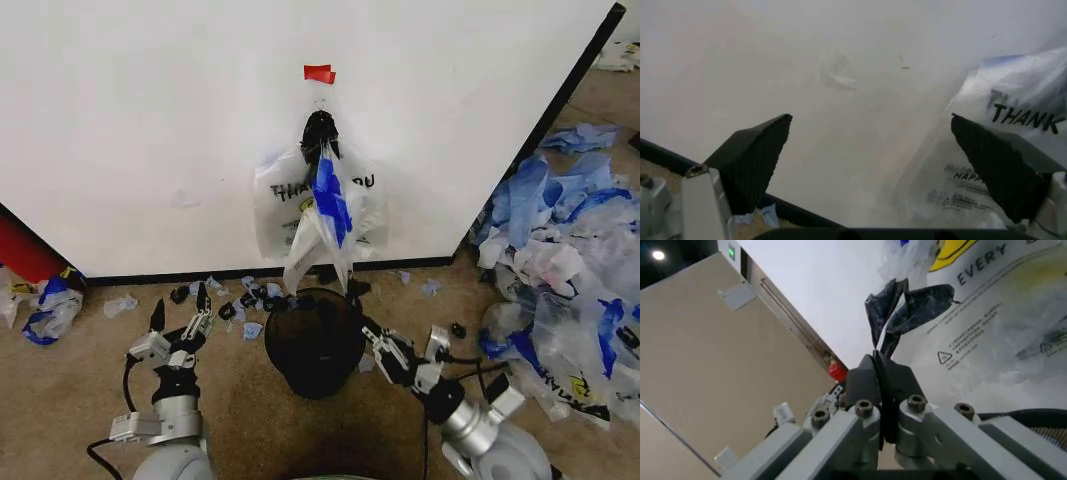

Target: Pick up the garbage bag from the wall and place it over the trash bin.

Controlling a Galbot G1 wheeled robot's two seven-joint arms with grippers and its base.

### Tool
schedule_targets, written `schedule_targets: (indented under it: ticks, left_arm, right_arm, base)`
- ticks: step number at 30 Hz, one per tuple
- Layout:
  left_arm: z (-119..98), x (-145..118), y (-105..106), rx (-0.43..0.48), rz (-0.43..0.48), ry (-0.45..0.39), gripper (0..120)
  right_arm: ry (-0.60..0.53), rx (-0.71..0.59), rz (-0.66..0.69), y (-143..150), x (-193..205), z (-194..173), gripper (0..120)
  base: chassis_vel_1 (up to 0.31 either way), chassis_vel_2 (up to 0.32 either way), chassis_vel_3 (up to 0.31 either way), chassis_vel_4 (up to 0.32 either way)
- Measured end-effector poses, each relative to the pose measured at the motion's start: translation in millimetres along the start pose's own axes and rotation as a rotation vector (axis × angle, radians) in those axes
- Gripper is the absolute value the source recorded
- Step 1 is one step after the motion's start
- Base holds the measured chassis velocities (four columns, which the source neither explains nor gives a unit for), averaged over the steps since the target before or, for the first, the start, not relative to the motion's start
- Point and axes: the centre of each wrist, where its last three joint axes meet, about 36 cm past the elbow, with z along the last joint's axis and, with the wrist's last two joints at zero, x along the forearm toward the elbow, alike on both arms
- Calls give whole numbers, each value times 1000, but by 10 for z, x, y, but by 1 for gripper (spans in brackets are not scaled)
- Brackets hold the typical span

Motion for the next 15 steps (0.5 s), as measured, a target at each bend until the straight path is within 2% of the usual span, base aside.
schedule_targets:
  ticks: [15]
  left_arm:
    - [-23, 1, 2, -1, -4, -1, 93]
  right_arm:
    - [9, 17, 15, 165, 339, 62, 0]
  base:
    - [0, 0, 0, 0]
